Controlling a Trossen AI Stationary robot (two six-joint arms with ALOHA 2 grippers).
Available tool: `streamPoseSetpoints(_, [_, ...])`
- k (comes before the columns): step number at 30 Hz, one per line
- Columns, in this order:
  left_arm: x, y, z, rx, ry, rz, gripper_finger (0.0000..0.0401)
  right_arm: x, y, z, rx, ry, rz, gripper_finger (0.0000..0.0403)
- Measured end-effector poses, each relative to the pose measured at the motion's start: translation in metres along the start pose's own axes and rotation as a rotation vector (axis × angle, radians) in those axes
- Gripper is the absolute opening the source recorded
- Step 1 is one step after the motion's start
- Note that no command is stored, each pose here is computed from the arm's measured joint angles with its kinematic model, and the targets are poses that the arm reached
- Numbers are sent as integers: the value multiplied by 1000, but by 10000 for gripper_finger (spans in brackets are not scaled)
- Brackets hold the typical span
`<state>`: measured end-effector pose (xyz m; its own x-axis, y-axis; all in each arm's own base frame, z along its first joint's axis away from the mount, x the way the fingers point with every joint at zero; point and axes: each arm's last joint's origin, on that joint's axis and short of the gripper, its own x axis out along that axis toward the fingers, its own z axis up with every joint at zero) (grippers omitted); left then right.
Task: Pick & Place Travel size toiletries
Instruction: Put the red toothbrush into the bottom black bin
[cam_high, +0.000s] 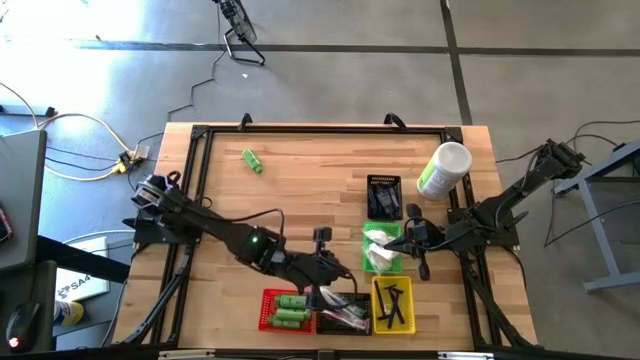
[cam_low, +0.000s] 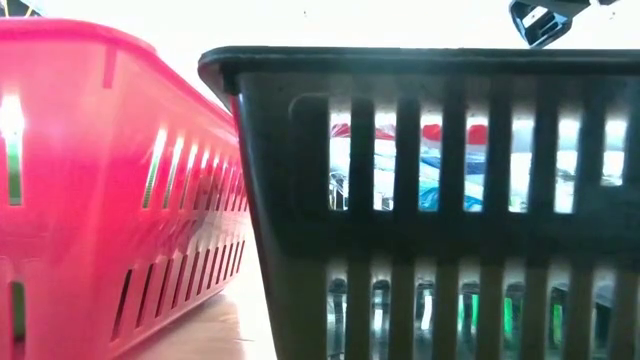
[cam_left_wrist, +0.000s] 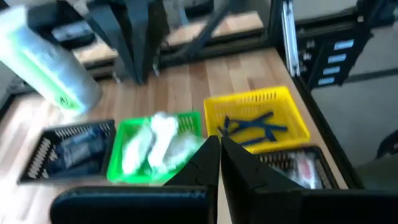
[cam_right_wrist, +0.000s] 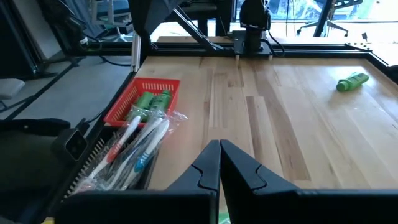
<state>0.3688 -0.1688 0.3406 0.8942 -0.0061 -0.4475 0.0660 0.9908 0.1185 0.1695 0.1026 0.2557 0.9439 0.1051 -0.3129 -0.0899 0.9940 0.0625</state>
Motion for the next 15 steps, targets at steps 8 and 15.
streamPoseSetpoints(8, [6, 7, -6, 145, 37, -131, 10, 0, 0, 0, -3, -5, 0, 2])
streamPoseSetpoints(15, [29, 35, -33, 115, 96, -76, 10, 0, 0, 1, -47, -6, -2, 2])
